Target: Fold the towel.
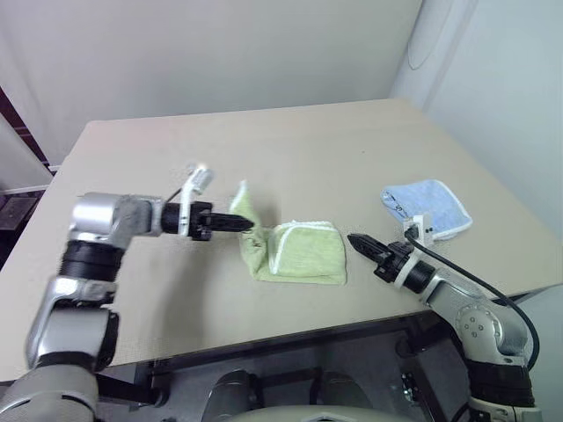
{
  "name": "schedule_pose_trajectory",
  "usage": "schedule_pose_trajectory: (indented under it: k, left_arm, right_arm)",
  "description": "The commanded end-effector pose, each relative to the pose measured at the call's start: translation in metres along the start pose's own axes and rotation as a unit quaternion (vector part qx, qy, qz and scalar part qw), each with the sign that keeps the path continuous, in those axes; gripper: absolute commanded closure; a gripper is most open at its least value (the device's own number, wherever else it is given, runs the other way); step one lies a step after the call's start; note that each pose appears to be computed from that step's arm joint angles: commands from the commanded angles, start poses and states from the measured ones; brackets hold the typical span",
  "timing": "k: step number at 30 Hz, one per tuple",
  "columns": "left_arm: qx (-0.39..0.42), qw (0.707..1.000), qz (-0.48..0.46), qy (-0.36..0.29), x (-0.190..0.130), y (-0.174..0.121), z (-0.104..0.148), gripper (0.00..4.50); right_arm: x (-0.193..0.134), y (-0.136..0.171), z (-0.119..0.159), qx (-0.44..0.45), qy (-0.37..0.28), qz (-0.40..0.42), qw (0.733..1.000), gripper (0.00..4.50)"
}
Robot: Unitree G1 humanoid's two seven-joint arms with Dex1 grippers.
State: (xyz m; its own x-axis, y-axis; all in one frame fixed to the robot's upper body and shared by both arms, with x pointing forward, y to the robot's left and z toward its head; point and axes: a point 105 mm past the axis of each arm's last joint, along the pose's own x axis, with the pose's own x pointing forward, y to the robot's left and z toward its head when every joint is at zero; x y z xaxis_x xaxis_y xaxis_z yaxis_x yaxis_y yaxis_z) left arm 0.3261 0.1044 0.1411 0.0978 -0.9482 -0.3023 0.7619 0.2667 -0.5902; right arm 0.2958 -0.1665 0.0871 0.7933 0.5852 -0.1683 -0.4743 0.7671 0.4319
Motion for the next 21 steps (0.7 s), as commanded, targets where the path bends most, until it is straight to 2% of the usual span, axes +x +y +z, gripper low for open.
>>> schedule_pose_trajectory:
  k: [1,5,10,18,21]
  left_arm:
    - [0.028,0.999,-0.025,0.035,0.024,-0.001,0.000,4.47]
    - [0.047,0.994,-0.057,0.082,0.054,-0.001,-0.012,4.47]
    - [0.063,0.990,-0.083,0.099,0.080,-0.002,-0.014,4.47]
    - [0.087,0.981,-0.117,0.131,0.101,-0.011,-0.025,4.47]
    - [0.083,0.982,-0.114,0.123,0.104,-0.010,-0.023,3.70]
  right_arm:
    - [-0.005,0.000,0.019,-0.025,-0.037,-0.024,0.999,4.32]
    - [-0.012,-0.010,0.019,-0.024,-0.042,-0.061,0.997,4.32]
    - [-0.022,-0.024,0.016,-0.016,-0.049,-0.113,0.992,4.32]
    - [-0.027,-0.037,0.016,-0.011,-0.055,-0.160,0.986,4.32]
    - [-0.028,-0.042,0.017,-0.008,-0.059,-0.171,0.983,4.32]
